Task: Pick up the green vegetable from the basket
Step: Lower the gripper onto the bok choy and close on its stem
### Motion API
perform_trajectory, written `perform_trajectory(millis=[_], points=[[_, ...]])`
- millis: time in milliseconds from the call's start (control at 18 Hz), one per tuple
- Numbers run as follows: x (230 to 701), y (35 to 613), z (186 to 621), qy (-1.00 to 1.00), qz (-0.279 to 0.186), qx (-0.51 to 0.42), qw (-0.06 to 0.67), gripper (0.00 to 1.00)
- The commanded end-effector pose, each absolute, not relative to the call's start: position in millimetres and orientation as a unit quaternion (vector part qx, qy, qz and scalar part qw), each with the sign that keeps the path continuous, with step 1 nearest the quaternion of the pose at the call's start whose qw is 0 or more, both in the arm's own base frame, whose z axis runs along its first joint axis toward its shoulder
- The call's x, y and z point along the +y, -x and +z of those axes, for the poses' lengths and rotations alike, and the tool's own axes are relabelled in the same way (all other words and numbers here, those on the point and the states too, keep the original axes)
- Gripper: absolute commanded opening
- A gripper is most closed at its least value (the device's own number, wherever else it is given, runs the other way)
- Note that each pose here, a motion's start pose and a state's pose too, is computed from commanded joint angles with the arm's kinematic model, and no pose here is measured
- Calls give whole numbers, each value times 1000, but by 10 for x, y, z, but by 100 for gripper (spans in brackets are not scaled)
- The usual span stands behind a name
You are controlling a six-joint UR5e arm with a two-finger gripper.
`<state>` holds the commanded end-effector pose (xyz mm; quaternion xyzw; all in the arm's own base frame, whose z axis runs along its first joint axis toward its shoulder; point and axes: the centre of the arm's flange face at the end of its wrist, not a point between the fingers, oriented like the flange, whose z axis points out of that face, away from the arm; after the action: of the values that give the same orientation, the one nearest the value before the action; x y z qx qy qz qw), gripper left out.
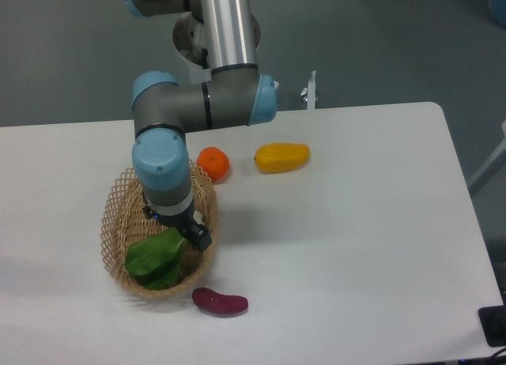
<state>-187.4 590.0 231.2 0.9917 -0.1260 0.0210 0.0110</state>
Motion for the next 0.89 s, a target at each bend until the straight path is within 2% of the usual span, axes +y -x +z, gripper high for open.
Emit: perform_trajectory(millis=[722,778,889], points=[[5951,1691,2028,-989,30,-142,25,100],[5952,1691,2010,-989,31,-142,26,97],[5957,1694,2007,-989,31,-142,26,77]])
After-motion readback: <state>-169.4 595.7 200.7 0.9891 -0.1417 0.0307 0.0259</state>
